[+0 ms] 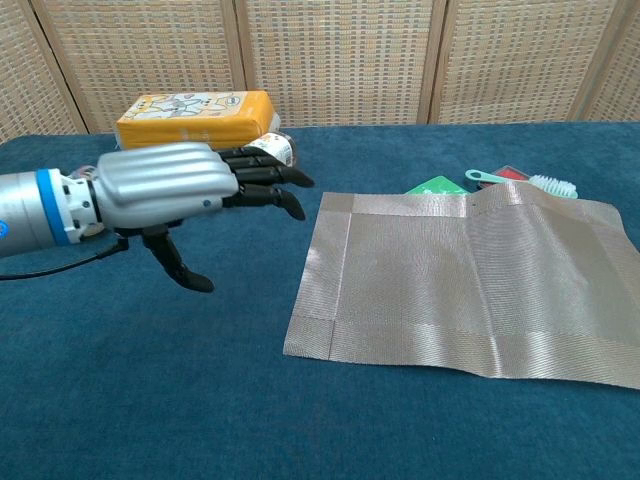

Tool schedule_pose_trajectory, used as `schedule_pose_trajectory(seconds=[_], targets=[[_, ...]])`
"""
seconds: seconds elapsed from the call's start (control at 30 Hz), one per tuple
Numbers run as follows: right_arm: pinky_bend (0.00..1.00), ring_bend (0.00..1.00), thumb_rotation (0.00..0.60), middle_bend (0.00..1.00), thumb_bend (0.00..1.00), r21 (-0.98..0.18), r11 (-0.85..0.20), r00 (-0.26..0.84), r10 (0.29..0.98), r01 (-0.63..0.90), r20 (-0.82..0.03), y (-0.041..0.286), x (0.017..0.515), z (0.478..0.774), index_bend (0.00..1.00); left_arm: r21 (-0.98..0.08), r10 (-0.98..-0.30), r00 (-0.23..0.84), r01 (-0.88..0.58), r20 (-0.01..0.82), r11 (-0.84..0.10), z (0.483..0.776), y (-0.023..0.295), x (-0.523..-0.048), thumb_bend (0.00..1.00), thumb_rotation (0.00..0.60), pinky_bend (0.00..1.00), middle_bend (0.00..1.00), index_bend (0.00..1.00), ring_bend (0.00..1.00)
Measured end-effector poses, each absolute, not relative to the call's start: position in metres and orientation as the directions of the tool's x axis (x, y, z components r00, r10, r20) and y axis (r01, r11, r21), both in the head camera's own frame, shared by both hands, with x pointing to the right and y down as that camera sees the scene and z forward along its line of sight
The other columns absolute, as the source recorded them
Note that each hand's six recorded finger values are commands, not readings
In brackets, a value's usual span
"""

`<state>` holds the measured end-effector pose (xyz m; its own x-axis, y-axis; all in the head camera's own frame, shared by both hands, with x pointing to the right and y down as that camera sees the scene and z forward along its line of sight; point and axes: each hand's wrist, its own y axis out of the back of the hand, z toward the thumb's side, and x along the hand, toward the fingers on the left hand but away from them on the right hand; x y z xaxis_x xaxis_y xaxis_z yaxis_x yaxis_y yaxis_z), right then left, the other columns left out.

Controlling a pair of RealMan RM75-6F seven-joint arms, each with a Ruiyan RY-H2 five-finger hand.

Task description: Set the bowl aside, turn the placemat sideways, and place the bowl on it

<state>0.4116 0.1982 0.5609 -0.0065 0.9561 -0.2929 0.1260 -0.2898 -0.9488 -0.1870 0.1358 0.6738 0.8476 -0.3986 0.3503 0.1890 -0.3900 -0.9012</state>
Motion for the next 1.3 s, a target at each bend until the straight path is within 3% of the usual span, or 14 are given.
schedule_pose_trajectory(seconds=[0.43, 1.07, 1.3], targets=[[0.00, 0.00, 0.600, 0.00, 0.00, -0.949, -0.289, -0.015, 0.956, 0.128, -0.293, 0.197, 0.415, 0.561, 0.00, -0.892, -0.286, 0.875, 0.283, 0.391, -0.352, 0.720, 0.149, -0.138, 0.00, 0.600, 0.00, 0.00, 0.17, 0.00], [0.00, 0.00, 0.600, 0.00, 0.00, -0.952, -0.268, -0.011, 0.962, 0.147, -0.272, 0.197, 0.415, 0.553, 0.00, -0.893, -0.266, 0.884, 0.283, 0.384, -0.350, 0.738, 0.157, -0.099, 0.01, 0.600, 0.00, 0.00, 0.21, 0.00], [0.00, 0.00, 0.600, 0.00, 0.00, -0.951, -0.265, -0.009, 0.963, 0.160, -0.270, 0.196, 0.415, 0.551, 0.00, -0.897, -0.265, 0.889, 0.274, 0.374, -0.346, 0.736, 0.156, -0.093, 0.26, 0.600, 0.00, 0.00, 0.25, 0.00]])
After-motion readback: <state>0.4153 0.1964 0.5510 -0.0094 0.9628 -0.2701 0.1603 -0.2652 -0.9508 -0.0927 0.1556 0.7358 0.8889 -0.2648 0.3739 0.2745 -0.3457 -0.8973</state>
